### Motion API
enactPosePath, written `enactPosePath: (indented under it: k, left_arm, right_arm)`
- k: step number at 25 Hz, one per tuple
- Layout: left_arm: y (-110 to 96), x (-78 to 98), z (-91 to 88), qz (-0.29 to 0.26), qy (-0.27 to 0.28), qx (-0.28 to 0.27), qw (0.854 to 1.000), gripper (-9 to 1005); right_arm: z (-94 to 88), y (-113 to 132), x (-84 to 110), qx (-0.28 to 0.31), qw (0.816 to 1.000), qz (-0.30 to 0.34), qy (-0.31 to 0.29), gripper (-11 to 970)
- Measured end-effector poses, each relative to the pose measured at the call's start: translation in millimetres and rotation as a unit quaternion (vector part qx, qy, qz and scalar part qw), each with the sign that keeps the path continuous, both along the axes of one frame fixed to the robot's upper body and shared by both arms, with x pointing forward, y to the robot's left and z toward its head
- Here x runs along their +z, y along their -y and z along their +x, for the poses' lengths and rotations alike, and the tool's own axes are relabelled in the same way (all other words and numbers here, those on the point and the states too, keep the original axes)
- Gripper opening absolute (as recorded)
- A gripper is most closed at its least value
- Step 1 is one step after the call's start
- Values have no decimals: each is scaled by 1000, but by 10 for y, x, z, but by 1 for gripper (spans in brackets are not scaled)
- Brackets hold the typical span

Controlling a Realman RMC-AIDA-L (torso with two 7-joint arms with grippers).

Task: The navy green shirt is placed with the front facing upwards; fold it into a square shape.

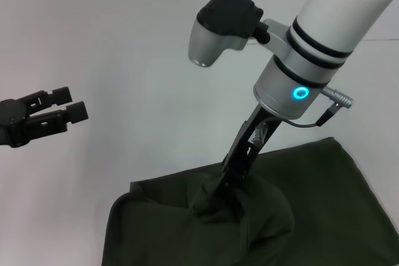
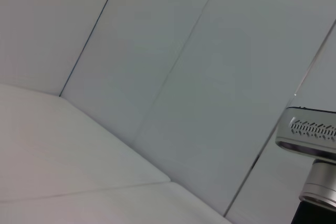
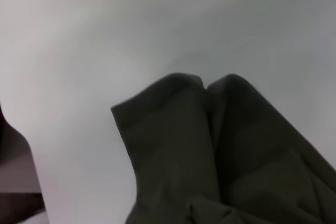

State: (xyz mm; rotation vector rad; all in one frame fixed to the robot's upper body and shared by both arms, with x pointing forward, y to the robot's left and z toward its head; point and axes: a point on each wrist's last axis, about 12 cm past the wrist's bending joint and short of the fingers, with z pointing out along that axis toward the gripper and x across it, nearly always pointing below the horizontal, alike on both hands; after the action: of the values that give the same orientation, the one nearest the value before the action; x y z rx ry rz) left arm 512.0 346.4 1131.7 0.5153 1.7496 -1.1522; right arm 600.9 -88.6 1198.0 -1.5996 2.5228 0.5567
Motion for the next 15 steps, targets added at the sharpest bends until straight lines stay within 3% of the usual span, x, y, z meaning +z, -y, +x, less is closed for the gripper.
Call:
enactPosePath:
  k: [15]
  left_arm:
    - [39, -14, 28, 6, -3, -3, 1000, 934]
  right_arm:
    - [-50, -125, -75, 51, 998, -23, 26, 802]
